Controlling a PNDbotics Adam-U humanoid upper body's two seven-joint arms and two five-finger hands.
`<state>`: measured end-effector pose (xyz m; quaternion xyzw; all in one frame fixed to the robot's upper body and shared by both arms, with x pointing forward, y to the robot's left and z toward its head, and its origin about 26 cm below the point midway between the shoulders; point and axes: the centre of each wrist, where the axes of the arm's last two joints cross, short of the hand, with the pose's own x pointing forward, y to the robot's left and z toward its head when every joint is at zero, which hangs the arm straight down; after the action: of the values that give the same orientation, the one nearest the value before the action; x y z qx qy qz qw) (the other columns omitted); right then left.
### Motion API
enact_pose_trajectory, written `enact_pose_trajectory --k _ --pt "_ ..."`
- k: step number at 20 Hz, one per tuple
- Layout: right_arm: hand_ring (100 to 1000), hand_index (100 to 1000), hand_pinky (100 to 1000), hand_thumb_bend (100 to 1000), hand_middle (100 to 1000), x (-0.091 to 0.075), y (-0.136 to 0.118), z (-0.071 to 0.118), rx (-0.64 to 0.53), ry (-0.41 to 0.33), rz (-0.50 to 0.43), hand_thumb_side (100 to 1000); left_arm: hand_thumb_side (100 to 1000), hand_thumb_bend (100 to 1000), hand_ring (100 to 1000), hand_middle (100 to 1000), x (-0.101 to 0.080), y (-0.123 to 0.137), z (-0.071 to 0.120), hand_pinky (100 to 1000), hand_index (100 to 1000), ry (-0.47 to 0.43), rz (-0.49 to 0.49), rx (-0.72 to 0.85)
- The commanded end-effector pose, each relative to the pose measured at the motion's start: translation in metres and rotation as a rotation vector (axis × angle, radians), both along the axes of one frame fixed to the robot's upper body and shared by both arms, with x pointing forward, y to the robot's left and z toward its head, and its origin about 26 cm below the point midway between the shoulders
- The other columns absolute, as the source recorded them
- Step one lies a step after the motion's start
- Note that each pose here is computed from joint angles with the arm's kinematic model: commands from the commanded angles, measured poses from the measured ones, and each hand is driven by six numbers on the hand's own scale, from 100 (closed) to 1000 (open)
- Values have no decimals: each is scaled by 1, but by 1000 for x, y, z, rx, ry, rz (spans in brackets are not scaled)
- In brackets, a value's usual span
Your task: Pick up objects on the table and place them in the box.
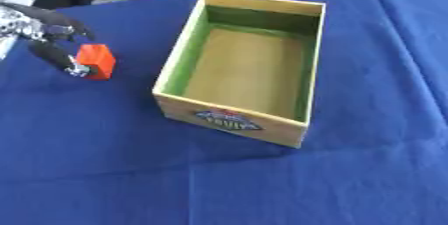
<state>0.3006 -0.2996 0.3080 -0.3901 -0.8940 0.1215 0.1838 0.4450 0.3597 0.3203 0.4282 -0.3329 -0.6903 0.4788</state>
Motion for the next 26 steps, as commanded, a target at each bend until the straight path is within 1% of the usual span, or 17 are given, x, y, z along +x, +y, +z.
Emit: enact_pose_trajectory --k 1,4,8,11,15,16,17,18,21,24,25,26 --pt "771 765 817 100 738 -4 0 9 -3 -29 0 643 623 430 875 986 -9 10 20 731 1000 -40 18 26" --pt "770 764 817 100 736 -4 0 8 0 -24 -1 645 613 407 860 975 -10 8 21 711 1000 -49 16 31" --pt "769 763 817 100 734 -4 1 9 4 -27 3 642 605 412 846 956 -10 6 21 699 1000 -52 13 30" --pt "768 763 817 100 733 -4 1 9 8 -30 6 642 595 402 828 930 -9 7 19 682 980 -45 20 33" --pt "768 762 817 100 731 -4 0 10 15 -34 5 641 583 386 763 834 -8 8 18 610 951 -41 24 32" --pt "768 762 817 100 730 -4 0 10 17 -35 5 639 578 377 730 791 -8 7 17 574 942 -40 25 32" --pt "767 761 817 100 730 -4 0 10 19 -35 5 639 575 370 709 771 -8 7 17 548 935 -40 25 32" --pt "767 760 817 100 730 -4 0 10 21 -36 5 639 569 347 657 730 -7 7 17 502 921 -40 24 32" --pt "767 758 817 100 729 -4 0 10 26 -40 6 638 558 317 597 688 -7 6 16 465 901 -48 19 22" --pt "767 758 817 100 728 -4 0 10 30 -41 4 638 556 305 581 666 -6 7 15 452 891 -63 15 5" --pt "767 756 817 100 727 -4 0 10 32 -41 3 635 555 282 546 613 -6 6 14 409 848 -69 13 -2" --pt "767 756 817 100 727 -4 0 10 35 -40 0 634 558 274 537 600 -6 6 14 395 825 -78 12 -10"
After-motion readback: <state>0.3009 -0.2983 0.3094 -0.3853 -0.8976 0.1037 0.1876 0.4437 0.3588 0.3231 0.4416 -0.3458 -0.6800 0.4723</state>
